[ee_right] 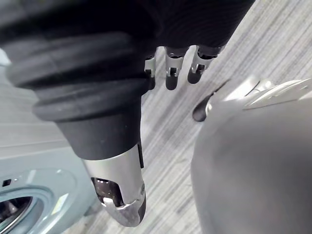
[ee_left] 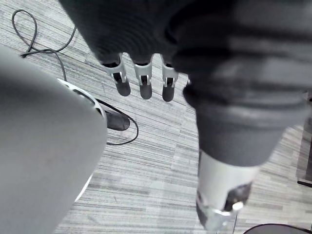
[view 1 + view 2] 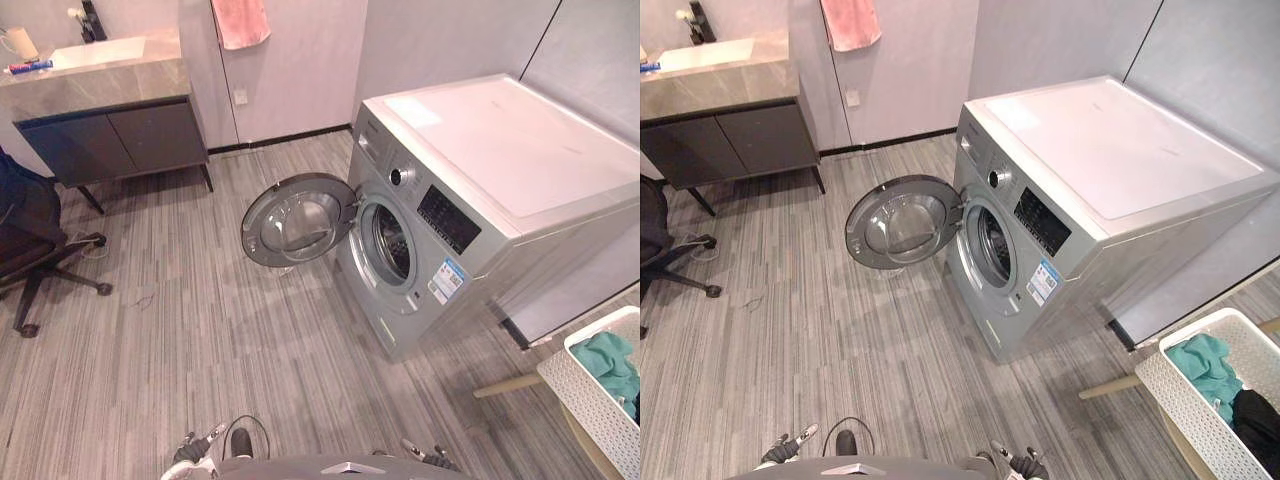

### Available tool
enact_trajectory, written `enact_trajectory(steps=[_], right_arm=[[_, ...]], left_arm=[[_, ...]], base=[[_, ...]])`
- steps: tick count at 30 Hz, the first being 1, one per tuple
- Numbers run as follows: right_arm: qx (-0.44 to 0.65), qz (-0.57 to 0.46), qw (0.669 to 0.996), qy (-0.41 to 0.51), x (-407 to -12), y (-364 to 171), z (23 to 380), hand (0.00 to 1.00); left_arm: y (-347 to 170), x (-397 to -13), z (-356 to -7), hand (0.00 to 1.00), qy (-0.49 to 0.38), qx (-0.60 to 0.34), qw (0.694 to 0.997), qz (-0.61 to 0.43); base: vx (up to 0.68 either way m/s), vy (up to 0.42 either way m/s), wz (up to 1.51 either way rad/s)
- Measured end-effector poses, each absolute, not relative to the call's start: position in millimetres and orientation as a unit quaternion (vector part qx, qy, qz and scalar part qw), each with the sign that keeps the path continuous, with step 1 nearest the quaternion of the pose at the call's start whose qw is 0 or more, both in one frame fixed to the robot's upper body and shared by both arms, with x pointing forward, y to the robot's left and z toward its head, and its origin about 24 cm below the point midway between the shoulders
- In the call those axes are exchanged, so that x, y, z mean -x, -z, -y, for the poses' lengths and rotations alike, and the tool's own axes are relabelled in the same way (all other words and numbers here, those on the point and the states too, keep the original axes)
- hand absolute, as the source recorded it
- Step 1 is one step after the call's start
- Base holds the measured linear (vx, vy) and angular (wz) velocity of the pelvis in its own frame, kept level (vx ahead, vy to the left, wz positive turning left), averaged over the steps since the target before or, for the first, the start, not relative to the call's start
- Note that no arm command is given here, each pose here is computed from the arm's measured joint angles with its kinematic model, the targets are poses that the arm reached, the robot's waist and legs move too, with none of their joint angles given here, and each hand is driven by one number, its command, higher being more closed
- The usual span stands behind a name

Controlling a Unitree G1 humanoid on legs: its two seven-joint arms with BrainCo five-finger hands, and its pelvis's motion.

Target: Pick up the laundry basket with both hands and put the clothes into the washing machine.

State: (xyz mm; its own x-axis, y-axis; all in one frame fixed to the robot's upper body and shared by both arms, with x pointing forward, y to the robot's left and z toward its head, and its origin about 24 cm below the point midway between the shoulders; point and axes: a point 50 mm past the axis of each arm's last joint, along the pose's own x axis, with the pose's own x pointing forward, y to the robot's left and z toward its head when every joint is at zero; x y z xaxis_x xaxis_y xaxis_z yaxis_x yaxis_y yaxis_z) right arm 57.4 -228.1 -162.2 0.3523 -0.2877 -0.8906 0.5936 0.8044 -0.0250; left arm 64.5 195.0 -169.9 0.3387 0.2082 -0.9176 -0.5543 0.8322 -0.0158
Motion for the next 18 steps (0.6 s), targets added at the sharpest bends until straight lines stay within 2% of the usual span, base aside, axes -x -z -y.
enact_trajectory(steps=[5, 10, 14, 18], right_arm=[[-0.149, -0.517, 0.801, 0.262, -58, 165, 225, 0.00], [-0.152, -0.505, 0.810, 0.256, -71, 164, 224, 0.00], [-0.157, -0.482, 0.823, 0.258, -85, 159, 226, 0.00], [-0.179, -0.476, 0.820, 0.263, -90, 160, 215, 0.00]], left_arm=[[169, -68, -201, 0.00, -0.197, 0.119, 0.810, -0.539], [167, -85, -193, 0.00, -0.104, 0.029, 0.833, -0.543], [158, -125, -188, 0.00, -0.040, -0.028, 0.860, -0.508], [148, -146, -207, 0.00, -0.047, -0.060, 0.872, -0.483]], base=[[0.03, -0.008, -0.29], [-0.03, -0.001, -0.58], [-0.03, 0.005, -0.61], [0.00, -0.017, -0.76]])
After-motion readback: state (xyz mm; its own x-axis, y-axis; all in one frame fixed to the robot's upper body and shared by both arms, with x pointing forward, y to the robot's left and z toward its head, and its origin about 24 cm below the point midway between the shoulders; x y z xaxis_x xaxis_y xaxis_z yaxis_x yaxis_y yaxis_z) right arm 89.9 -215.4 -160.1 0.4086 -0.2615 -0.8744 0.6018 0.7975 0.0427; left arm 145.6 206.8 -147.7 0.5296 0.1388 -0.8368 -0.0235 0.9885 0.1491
